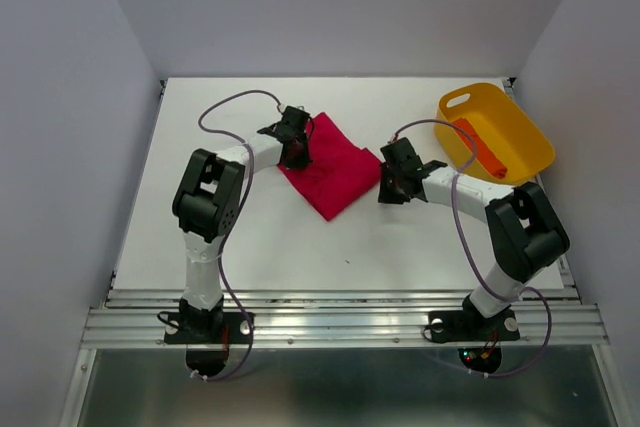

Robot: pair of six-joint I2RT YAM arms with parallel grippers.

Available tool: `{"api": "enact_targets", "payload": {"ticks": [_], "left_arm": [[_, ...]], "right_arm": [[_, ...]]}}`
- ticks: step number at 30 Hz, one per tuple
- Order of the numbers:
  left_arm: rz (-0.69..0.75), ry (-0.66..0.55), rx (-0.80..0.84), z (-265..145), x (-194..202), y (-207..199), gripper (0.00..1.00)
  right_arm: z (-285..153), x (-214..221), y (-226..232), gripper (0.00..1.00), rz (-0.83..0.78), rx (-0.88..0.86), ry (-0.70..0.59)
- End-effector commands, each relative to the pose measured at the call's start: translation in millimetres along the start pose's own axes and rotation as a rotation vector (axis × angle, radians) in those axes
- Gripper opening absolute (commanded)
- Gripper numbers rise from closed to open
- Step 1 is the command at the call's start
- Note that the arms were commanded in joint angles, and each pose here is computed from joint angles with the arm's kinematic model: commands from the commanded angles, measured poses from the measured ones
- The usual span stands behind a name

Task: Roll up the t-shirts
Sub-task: Roll the T-shirt to the center of the board.

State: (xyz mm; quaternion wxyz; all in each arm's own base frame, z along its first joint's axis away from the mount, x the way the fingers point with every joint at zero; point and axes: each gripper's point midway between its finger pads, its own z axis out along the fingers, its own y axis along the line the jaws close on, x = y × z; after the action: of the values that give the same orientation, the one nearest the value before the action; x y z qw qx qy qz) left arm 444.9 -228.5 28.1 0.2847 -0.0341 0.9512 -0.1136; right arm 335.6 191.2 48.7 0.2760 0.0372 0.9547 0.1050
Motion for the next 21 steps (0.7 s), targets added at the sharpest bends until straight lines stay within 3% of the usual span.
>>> {"api": "enact_targets", "payload": {"ticks": [1, 6, 17, 21], "left_arm": [[-0.001, 0.028, -0.028, -28, 31, 21, 0.00], [-0.021, 0.004, -0.026, -54, 39, 29, 0.00], [-0.029, -0.139, 0.026, -122, 6, 12, 0.00], [-0.018, -0.206, 0.025, -142, -7, 0, 0.07]], "right_arm": [[-11, -10, 3, 0.21, 0.015, -0.019, -0.048], [-3, -8, 14, 0.20, 0.003, -0.069, -0.024], [28, -24, 61, 0.18, 0.020, -0.238, -0.001], [33, -29, 71, 0.18, 0.017, -0.256, 0.000]]}}
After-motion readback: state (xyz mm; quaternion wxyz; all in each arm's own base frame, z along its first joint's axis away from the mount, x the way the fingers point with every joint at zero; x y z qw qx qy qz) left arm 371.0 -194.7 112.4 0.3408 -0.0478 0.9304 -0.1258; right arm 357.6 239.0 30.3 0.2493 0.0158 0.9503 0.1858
